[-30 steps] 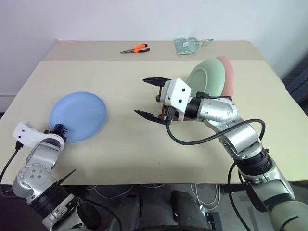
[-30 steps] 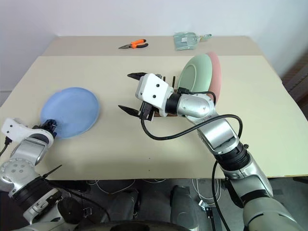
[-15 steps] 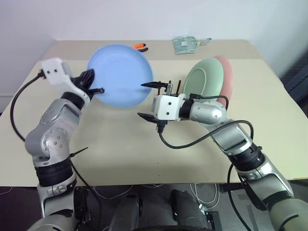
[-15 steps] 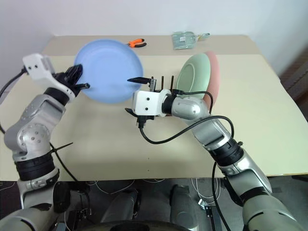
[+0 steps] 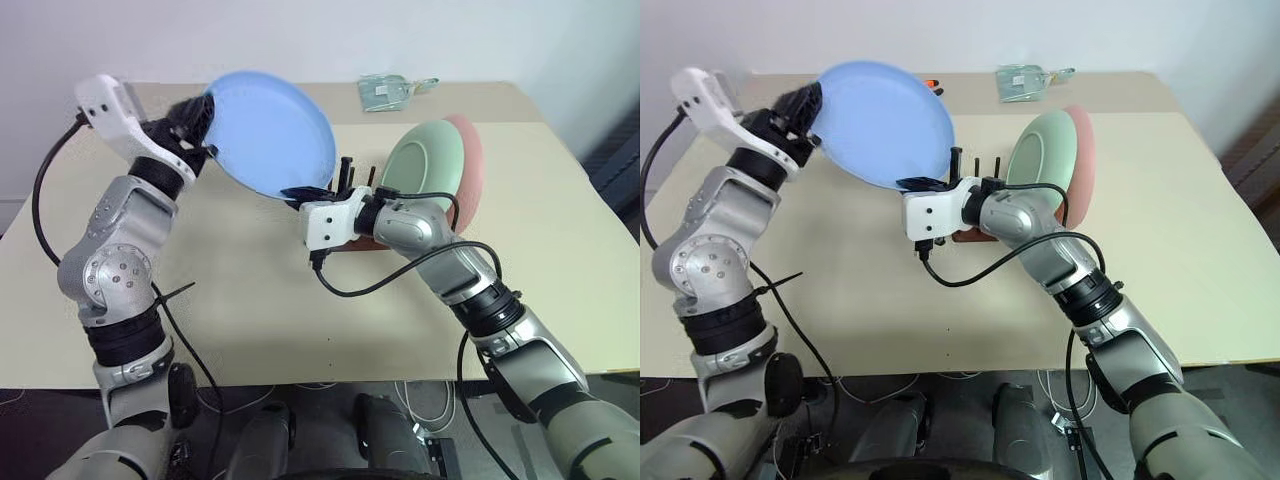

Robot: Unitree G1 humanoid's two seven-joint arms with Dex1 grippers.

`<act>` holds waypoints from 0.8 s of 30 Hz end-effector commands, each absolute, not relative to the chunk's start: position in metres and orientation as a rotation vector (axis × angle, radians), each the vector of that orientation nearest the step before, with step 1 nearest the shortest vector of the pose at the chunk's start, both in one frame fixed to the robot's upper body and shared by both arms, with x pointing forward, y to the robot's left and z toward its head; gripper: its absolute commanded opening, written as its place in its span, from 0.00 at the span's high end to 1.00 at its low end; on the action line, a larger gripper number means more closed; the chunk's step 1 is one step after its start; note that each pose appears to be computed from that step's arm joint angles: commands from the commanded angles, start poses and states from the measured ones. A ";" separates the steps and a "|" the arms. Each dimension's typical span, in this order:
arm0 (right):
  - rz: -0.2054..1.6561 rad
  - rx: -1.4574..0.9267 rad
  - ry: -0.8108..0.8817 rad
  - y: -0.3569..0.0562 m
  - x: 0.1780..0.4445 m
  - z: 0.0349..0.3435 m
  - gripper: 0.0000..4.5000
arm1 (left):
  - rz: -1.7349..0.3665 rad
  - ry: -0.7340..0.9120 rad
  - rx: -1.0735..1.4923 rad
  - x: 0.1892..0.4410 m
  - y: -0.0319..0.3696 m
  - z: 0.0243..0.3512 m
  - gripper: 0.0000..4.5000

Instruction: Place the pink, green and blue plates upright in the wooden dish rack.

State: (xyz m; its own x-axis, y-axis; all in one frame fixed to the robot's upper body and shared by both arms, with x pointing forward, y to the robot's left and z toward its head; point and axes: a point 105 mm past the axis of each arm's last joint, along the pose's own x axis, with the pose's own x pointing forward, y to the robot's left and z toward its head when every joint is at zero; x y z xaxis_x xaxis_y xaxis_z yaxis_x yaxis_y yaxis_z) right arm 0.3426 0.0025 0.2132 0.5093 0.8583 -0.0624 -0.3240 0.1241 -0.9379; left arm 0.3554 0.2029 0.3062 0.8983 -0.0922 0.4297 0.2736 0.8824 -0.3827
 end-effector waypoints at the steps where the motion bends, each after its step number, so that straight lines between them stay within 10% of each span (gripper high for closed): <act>1: 0.840 -0.902 -0.686 -0.005 0.333 0.254 1.00 | 0.049 -0.640 -0.403 0.338 0.261 0.341 0.43; 5: 0.845 -0.437 -0.643 -0.022 0.320 0.281 1.00 | 0.111 -0.626 -0.112 0.336 0.276 0.326 0.43; 11: 0.868 0.269 -0.441 -0.054 0.301 0.297 1.00 | -0.469 -0.185 0.193 0.327 0.189 0.188 0.43; 24: 0.781 0.413 -0.231 -0.068 0.309 0.272 1.00 | -0.884 0.040 0.088 0.280 0.132 0.133 0.43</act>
